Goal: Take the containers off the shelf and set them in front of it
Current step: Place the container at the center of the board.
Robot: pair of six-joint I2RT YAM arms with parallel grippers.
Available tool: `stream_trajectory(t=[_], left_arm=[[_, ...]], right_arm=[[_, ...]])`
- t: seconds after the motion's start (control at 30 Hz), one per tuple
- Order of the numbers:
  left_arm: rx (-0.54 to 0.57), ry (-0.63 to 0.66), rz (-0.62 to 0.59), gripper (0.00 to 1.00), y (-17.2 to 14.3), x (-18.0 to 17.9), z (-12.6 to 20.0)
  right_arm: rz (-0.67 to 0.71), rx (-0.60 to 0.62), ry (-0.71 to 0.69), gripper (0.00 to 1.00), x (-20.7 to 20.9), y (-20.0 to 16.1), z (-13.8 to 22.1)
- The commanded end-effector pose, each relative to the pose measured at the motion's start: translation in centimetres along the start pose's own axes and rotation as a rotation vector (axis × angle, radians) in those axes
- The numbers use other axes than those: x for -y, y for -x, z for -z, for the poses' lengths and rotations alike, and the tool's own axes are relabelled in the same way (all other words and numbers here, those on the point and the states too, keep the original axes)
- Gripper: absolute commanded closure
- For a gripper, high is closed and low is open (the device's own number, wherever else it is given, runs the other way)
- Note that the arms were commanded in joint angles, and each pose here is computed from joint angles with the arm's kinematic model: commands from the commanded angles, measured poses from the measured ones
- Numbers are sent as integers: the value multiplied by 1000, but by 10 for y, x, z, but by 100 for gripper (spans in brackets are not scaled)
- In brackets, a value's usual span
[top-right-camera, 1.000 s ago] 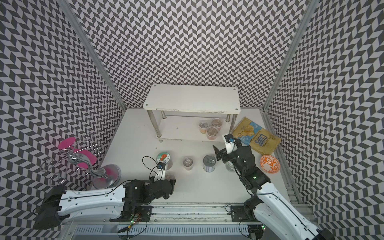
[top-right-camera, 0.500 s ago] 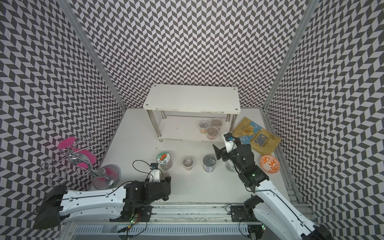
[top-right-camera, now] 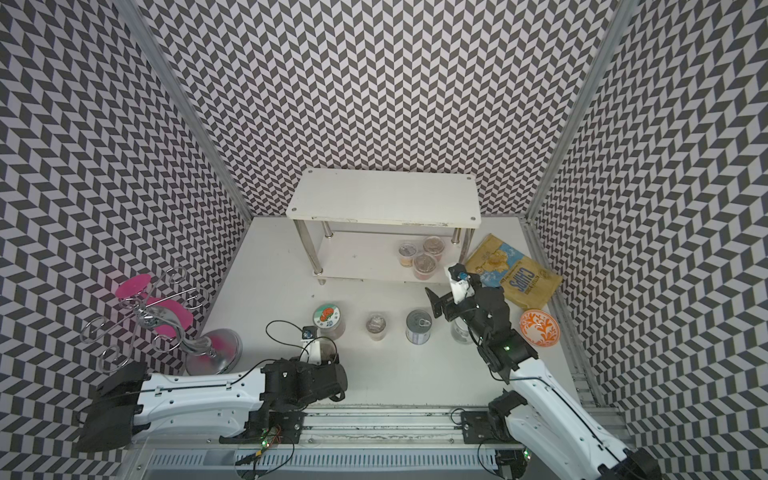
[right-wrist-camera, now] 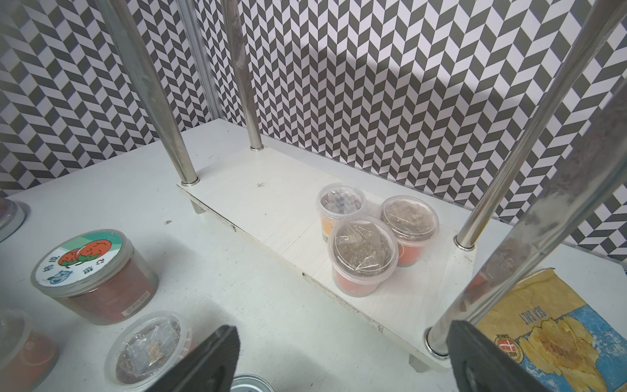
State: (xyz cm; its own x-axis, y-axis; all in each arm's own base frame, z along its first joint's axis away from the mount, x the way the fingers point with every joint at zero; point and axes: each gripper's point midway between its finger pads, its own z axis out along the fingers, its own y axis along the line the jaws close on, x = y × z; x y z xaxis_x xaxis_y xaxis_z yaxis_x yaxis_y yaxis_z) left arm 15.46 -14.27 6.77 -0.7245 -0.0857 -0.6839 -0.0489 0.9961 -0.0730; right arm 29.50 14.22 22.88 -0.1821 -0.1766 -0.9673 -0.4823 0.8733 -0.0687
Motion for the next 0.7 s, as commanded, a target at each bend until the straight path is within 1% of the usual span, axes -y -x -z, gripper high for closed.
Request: stream_trajectory(t=[0.0,0.27,0.47,0.57,0.67], left_arm=[[-32,44,-18,18,-5,-14,2],[-44,0,-40,12,-6,-5,3],[-73,-52,-59,15,-9,5,6],[-89,-56,-67,14,-13,6,6],[-93,-52,-72,11,-14,6,5]], right_arm=[[5,68,-6,0,3,16,3],[3,68,-6,0,3,15,3],[1,66,-8,0,4,15,4],[0,68,-7,0,4,16,4],[-1,65,-10,0,4,15,4]])
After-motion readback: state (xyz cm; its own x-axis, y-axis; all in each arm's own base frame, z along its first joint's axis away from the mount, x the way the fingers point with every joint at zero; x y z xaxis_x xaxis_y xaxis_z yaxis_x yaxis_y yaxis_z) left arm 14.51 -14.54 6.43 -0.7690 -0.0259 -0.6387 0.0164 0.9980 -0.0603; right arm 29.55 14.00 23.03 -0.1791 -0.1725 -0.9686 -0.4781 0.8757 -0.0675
